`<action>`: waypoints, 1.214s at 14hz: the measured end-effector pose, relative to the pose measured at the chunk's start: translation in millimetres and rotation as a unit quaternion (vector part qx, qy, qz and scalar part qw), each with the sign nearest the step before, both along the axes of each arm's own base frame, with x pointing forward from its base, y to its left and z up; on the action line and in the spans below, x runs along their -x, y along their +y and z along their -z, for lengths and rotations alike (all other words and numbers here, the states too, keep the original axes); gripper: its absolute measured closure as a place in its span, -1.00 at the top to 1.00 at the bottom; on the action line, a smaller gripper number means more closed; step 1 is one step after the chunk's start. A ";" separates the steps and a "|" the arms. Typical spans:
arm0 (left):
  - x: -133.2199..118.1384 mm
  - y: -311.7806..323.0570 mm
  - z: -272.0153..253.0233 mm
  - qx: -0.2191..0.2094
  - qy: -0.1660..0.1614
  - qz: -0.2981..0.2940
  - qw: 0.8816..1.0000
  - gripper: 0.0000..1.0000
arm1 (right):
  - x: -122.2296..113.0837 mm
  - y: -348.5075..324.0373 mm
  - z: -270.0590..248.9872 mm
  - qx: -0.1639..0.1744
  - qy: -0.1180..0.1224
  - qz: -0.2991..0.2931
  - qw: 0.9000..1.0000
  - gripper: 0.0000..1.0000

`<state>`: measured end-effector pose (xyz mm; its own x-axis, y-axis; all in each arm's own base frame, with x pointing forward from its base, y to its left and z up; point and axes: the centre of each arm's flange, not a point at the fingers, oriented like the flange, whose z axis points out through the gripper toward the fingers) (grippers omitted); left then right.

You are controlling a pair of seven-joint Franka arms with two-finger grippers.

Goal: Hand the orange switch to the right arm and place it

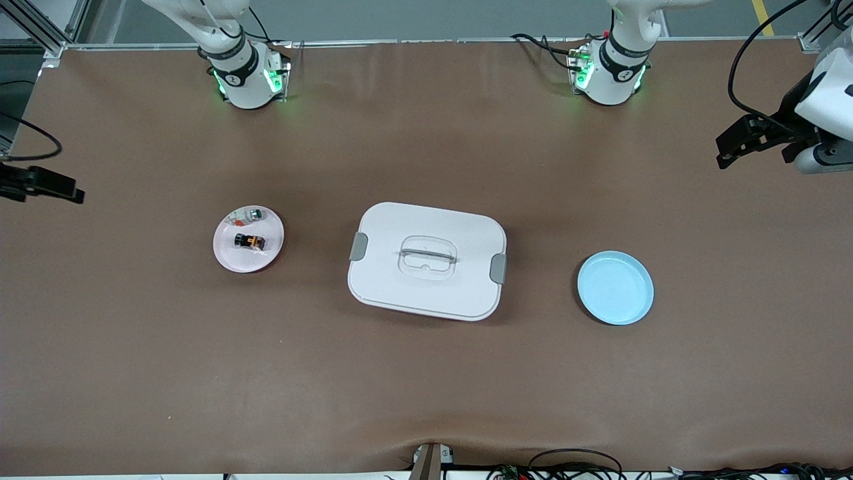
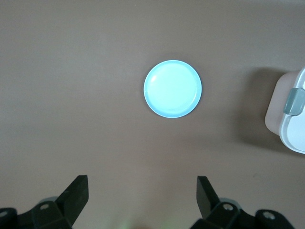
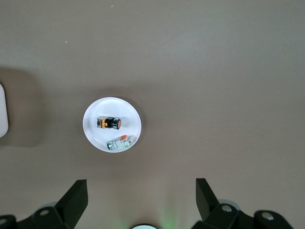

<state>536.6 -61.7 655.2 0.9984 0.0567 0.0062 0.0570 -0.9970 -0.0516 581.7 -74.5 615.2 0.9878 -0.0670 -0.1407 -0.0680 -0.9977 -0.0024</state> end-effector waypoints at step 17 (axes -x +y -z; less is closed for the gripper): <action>2.2 4.8 -4.3 0.005 -0.003 -0.005 1.000 1.00 | 49.3 11.1 -54.1 0.016 -0.047 0.023 0.998 1.00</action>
<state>534.4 -56.9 659.5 0.9977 0.0674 0.0123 0.0678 -0.9969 -0.0403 532.5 -63.4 669.3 0.9923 -0.1157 -0.0442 -0.1149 -0.9931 0.0214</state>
